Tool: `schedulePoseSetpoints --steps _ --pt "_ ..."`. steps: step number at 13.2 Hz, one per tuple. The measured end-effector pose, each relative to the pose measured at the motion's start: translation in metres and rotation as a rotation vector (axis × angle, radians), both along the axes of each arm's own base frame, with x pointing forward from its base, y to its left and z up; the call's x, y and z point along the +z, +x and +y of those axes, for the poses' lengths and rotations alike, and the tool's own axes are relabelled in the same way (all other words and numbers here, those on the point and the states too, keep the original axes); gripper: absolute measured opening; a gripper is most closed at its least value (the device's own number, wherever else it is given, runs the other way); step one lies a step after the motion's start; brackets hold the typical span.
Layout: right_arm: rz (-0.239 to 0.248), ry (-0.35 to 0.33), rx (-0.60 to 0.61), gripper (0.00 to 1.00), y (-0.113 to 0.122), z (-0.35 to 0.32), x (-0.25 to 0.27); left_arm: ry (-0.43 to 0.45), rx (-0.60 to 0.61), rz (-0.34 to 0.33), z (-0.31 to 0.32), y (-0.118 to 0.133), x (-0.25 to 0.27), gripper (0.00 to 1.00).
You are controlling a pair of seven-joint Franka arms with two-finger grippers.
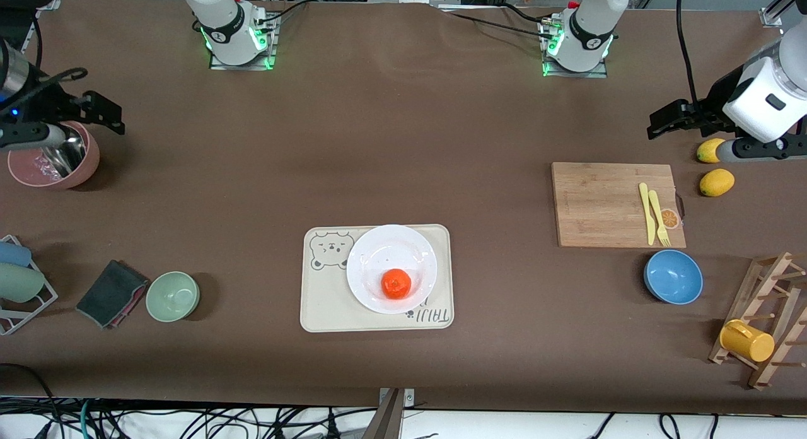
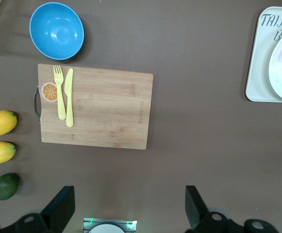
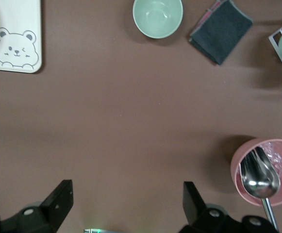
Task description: Place orange and plate with both arms
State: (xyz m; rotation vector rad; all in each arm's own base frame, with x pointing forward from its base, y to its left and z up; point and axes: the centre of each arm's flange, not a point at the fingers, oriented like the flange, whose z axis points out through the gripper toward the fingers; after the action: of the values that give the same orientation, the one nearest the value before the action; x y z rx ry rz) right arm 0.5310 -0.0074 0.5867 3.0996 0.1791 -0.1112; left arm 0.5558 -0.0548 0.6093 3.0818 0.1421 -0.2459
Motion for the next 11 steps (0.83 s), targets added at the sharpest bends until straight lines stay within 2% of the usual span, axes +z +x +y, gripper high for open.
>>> schedulePoseSetpoints --steps 3,11 --pt "-0.034 -0.001 -0.030 1.00 0.003 -0.011 0.004 0.000 -0.003 0.000 -0.001 0.000 0.000 1.00" --pt "-0.001 0.022 -0.110 1.00 0.018 -0.012 0.003 -0.001 -0.003 -0.009 -0.002 0.001 0.001 1.00"
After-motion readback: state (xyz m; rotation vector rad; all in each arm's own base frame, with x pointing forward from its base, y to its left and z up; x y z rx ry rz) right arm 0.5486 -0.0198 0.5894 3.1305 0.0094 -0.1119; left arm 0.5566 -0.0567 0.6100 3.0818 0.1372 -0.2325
